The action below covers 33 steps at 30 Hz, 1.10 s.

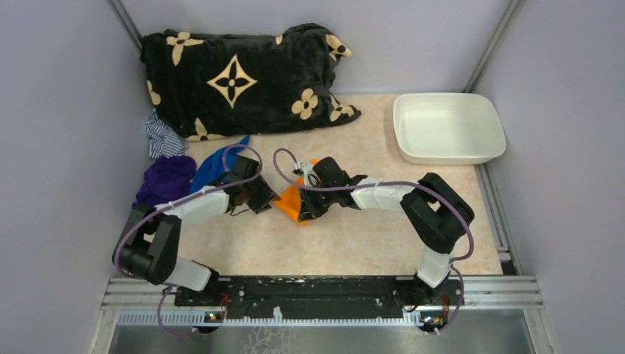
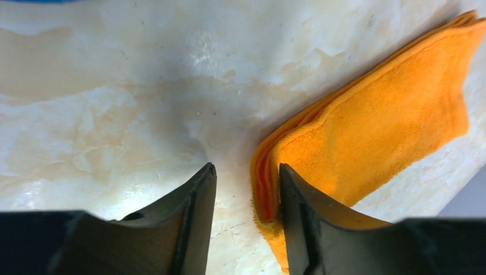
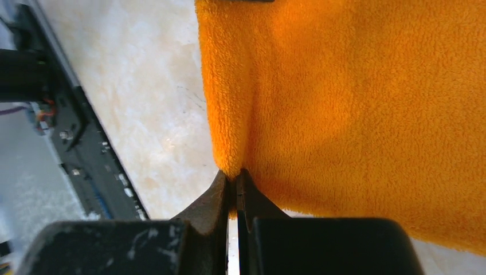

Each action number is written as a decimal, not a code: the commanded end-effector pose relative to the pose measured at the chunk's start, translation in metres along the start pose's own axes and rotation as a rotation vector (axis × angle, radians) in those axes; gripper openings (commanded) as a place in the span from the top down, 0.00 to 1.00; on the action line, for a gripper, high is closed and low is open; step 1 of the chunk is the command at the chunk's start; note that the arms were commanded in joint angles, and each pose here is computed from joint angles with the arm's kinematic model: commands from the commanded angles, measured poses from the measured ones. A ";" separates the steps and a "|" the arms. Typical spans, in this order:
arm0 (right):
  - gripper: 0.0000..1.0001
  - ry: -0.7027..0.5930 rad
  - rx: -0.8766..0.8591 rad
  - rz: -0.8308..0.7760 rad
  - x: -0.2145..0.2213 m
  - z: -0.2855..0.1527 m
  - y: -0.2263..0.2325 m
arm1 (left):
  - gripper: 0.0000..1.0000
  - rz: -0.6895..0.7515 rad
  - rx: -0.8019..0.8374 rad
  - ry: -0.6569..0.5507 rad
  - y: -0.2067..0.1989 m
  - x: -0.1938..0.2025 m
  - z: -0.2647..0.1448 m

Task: Roll the towels
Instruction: Roll the towel at the center of the board.

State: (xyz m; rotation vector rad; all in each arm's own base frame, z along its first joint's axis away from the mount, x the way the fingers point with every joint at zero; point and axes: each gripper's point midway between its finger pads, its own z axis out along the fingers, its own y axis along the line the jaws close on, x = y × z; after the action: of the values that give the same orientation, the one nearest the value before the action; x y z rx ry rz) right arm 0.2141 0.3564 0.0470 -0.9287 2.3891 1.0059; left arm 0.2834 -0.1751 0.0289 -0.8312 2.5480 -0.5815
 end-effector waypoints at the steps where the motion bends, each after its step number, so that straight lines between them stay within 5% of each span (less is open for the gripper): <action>1: 1.00 -0.026 -0.193 0.074 -0.016 -0.007 0.021 | 0.44 0.102 0.018 -0.087 0.002 -0.017 -0.016; 12: 1.00 0.010 -0.333 0.330 -0.013 0.000 -0.005 | 0.31 0.237 0.198 -0.059 0.006 0.009 -0.044; 33: 1.00 0.040 -0.308 0.437 -0.016 0.006 -0.035 | 0.42 0.221 0.346 0.035 -0.028 0.017 -0.013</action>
State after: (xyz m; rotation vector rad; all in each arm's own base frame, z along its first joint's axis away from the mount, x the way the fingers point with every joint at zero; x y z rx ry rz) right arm 0.2354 0.3438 0.0266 -0.4966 2.6326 1.5472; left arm 0.2592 -0.1949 0.0354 -0.4280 2.4973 -0.8759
